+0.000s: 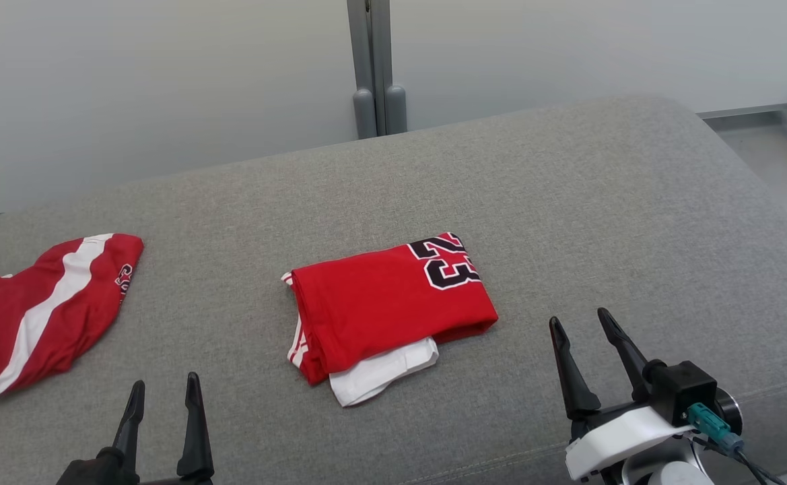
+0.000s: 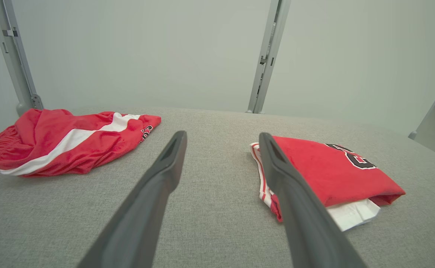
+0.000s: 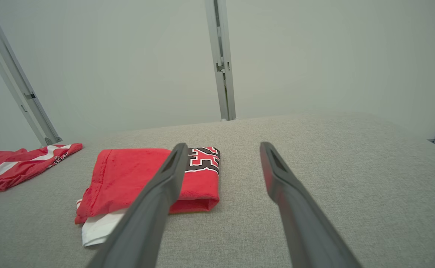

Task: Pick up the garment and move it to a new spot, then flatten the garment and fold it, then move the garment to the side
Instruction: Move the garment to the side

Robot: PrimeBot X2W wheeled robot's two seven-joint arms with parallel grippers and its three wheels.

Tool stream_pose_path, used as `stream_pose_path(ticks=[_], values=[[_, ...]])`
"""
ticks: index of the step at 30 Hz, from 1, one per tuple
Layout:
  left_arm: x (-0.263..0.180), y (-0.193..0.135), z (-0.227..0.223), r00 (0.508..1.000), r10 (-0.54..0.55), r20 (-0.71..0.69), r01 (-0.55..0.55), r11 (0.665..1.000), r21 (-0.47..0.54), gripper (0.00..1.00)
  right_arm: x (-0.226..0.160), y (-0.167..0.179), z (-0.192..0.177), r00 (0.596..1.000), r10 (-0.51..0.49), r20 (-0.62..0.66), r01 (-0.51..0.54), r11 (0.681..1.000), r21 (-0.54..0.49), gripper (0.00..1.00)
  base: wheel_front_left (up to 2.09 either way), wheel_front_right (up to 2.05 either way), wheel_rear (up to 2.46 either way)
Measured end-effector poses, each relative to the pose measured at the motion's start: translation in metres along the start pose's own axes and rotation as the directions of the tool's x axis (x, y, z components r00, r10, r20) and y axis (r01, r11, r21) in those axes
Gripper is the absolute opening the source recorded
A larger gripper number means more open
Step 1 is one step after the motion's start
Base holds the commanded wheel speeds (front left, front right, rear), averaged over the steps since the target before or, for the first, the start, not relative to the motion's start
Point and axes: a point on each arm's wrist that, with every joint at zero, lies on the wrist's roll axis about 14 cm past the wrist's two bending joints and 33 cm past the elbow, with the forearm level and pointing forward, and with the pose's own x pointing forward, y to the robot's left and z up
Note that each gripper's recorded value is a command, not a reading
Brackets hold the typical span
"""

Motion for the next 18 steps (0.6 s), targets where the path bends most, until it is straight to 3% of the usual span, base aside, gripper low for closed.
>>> stream_pose_path(ticks=[10, 18], values=[[-0.005, 0.004, -0.002, 1.000, 0.016, -0.006, -0.016, 1.000, -0.002, 1.00, 0.008, 0.004, -0.006, 1.000, 0.017, -0.018, -0.017, 1.000, 0.005, 1.00, 0.00, 0.00, 0.00], [-0.009, 0.010, -0.003, 0.999, 0.033, -0.008, -0.033, 0.999, -0.006, 1.00, 0.023, 0.013, -0.032, 0.995, 0.038, -0.094, -0.027, 0.993, 0.112, 1.00, 0.00, 0.00, 0.00]])
